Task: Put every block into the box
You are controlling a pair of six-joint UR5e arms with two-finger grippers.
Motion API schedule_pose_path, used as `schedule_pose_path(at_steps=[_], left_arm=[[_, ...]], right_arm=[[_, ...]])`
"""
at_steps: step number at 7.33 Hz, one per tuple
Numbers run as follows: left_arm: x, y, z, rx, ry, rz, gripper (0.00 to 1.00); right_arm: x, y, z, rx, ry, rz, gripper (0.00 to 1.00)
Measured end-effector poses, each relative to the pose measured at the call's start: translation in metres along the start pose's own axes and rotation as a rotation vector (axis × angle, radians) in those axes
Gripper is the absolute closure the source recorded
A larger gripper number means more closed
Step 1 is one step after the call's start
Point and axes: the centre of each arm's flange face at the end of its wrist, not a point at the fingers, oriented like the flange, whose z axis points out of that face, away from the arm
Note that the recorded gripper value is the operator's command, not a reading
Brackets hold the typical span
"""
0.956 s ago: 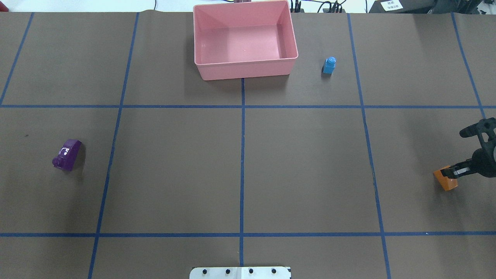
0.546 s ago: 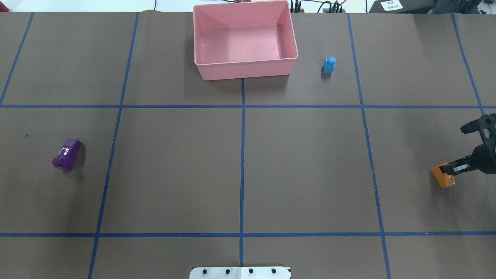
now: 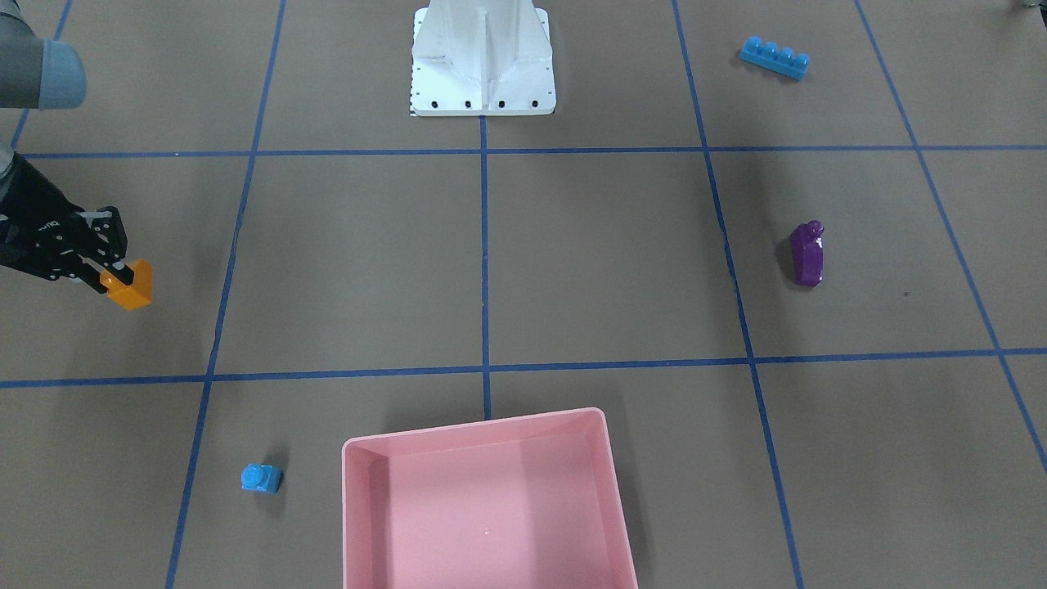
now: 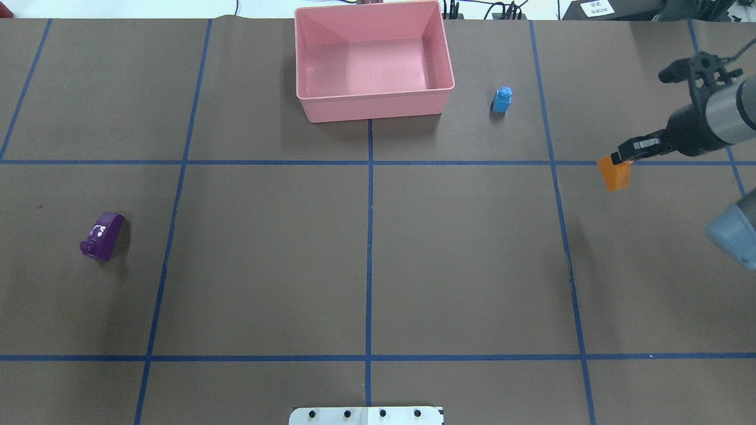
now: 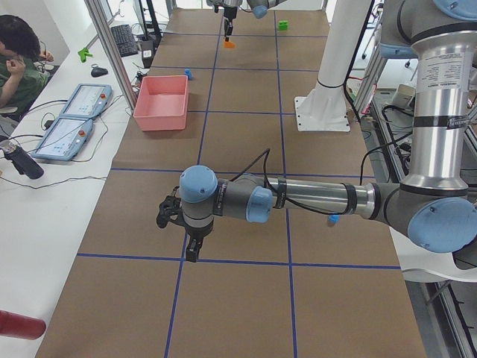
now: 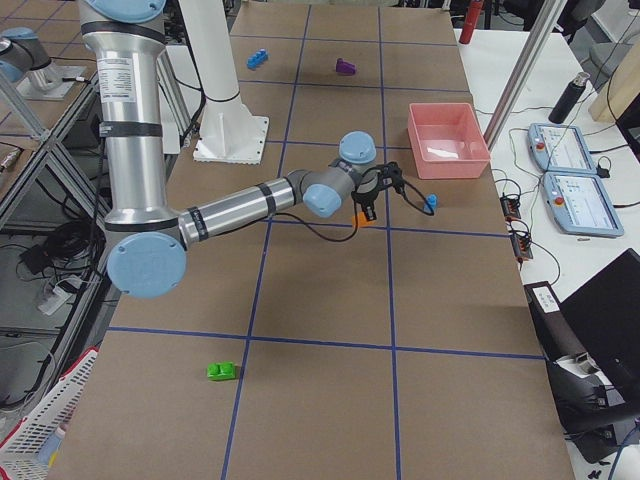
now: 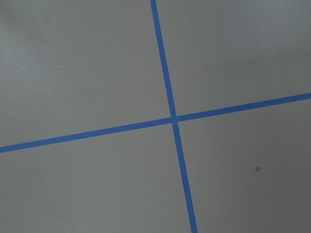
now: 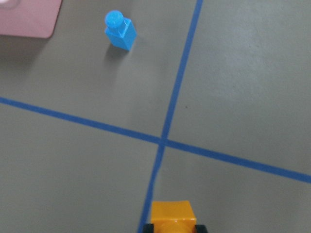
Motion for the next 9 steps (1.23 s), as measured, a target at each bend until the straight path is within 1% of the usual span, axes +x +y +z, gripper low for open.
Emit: schedule_pose_path(at_steps=[2, 3, 4, 6, 7, 8, 9], left_arm=[[0.000, 0.001, 0.000, 0.002, 0.000, 0.000, 0.00], [0.000, 0.001, 0.000, 0.005, 0.000, 0.002, 0.00], [-0.001, 0.001, 0.001, 0.007, 0.000, 0.002, 0.00], [-0.001, 0.001, 0.001, 0.008, 0.000, 0.002, 0.00], [-0.001, 0.001, 0.001, 0.008, 0.000, 0.001, 0.00], [-0.002, 0.001, 0.002, 0.008, 0.000, 0.001, 0.00], [-0.002, 0.001, 0.002, 0.008, 0.000, 0.001, 0.00]], right_arm=[[-0.090, -0.099, 0.000, 0.012, -0.013, 0.090, 1.00], [-0.137, -0.150, 0.010, 0.013, -0.012, 0.134, 1.00], [-0.182, -0.194, 0.026, 0.020, 0.011, 0.161, 1.00], [-0.254, -0.262, 0.055, 0.051, 0.091, 0.187, 1.00], [-0.278, -0.286, 0.068, 0.066, 0.127, 0.189, 1.00], [-0.289, -0.299, 0.087, 0.090, 0.153, 0.179, 1.00], [-0.288, -0.304, 0.110, 0.112, 0.170, 0.167, 0.06]])
